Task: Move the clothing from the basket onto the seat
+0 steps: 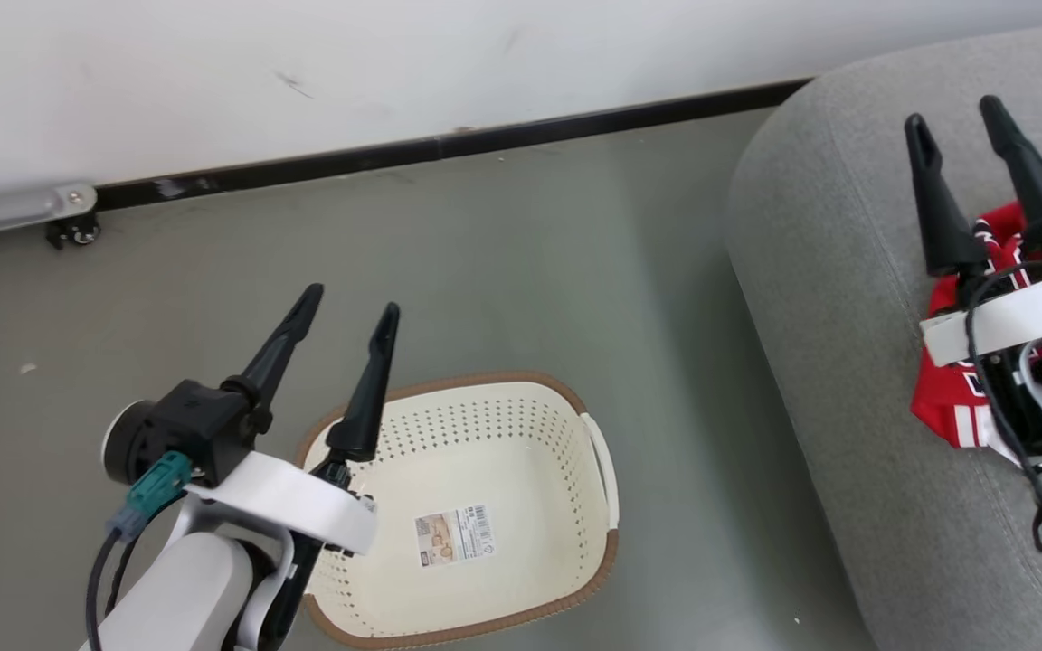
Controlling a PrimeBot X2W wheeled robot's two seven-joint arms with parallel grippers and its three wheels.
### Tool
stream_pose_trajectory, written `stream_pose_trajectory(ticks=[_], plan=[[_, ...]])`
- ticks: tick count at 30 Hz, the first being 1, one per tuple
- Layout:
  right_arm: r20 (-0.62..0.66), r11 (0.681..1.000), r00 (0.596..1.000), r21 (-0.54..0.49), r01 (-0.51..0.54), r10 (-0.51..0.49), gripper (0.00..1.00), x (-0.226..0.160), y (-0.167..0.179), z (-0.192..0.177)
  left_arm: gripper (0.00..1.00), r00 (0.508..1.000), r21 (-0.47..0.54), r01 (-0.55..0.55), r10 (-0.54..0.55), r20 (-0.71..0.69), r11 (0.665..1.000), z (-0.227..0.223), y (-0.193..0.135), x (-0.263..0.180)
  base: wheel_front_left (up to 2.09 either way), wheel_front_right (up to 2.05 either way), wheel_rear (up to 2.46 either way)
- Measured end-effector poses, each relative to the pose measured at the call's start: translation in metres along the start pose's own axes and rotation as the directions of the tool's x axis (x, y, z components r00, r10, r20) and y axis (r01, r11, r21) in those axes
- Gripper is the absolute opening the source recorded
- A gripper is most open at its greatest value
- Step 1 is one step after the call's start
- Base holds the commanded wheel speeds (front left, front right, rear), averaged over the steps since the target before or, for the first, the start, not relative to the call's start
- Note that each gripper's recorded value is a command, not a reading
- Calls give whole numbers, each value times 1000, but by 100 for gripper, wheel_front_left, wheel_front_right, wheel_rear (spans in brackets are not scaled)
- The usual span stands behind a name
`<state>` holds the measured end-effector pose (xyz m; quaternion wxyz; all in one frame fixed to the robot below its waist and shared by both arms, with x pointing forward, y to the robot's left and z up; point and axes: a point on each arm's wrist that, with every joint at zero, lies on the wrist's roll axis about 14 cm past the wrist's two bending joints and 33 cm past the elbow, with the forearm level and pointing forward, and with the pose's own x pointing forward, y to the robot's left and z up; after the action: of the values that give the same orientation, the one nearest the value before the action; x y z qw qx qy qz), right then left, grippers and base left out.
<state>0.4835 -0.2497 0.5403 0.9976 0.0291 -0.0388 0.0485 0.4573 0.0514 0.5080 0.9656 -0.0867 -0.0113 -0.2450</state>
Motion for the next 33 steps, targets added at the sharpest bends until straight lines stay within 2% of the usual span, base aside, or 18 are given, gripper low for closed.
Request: stream_pose_trajectory(ticks=[8,17,33], plan=[[-4,999,999,18,-40,40,100,-5,32,-10,100,987,37,-161,161,5,986,7,38,-31,0,0,0],[-5,992,996,89,-91,92,100,-22,76,-21,100,940,49,-339,338,37,939,19,68,-67,0,0,0],[-54,991,994,90,-94,99,100,-70,105,-42,100,913,93,-409,406,43,908,19,66,-114,0,0,0]])
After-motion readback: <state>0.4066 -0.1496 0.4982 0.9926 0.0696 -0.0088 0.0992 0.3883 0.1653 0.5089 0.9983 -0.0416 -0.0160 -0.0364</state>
